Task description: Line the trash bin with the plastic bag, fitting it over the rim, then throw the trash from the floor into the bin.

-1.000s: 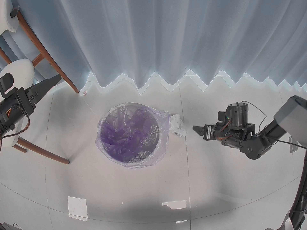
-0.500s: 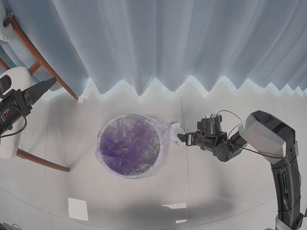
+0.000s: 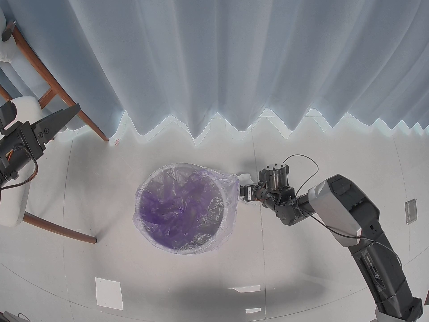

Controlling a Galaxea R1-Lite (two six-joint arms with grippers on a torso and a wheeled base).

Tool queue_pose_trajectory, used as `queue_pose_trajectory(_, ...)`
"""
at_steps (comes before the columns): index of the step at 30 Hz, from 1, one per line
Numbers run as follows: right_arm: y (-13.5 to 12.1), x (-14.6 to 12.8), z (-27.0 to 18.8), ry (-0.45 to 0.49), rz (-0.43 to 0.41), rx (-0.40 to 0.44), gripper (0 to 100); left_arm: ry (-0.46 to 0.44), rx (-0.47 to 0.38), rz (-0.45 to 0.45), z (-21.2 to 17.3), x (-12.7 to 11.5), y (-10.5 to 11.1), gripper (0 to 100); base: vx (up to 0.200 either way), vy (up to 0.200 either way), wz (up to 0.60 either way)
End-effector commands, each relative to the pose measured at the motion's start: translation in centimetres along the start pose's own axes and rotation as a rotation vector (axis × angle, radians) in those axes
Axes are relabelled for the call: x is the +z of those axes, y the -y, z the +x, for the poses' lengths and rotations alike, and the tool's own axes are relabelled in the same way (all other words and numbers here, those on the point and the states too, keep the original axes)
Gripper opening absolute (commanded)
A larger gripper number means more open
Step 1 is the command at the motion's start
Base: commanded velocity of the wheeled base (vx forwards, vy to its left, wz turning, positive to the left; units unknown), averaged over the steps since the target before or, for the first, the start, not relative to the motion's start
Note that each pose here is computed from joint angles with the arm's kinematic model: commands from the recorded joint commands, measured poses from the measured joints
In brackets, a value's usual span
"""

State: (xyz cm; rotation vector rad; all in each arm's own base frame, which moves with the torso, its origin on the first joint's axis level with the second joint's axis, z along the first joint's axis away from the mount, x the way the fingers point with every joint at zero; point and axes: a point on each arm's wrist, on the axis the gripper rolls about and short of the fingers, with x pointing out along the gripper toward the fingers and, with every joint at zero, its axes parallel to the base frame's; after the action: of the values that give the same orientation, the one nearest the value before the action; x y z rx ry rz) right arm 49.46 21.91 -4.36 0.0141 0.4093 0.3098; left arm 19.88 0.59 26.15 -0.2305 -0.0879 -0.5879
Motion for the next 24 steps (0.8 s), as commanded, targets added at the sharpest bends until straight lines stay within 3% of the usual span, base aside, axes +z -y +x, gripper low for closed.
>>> queue_pose_trajectory(1,-0.2,-3.1,2.3,-0.038,-0.011,-0.004,100,-0.001,-0.001,-0.002,0.1,0.0,-0.1,100,0.0,0.0,0.0)
queue_pose_trajectory(7,0.1,-5.1,2.5,-0.13,-0.022,-0.033,100,0.001,0.0,0.0,0.0,0.0,-0.1,100,0.0,0.0,0.0)
queue_pose_trajectory(8,0.1,-5.3,2.6,-0.135,-0.021,-0.035,0,0.001,0.0,0.0,0.0,0.0,-0.1,100,0.0,0.0,0.0)
queue_pose_trajectory(16,-0.1,-3.4,2.2,-0.077,-0.007,-0.032,0,-0.002,-0.002,-0.001,0.0,-0.1,-0.1,100,0.0,0.0,0.0)
queue_pose_trajectory(20,0.0,1.4,0.9,0.053,0.013,-0.046,0,-0.004,-0.003,-0.002,0.1,-0.1,-0.1,100,0.0,0.0,0.0)
queue_pose_trajectory(24,0.2,2.8,-1.9,0.043,0.033,-0.05,0,-0.004,-0.006,-0.001,0.0,-0.1,0.0,100,0.0,0.0,0.0)
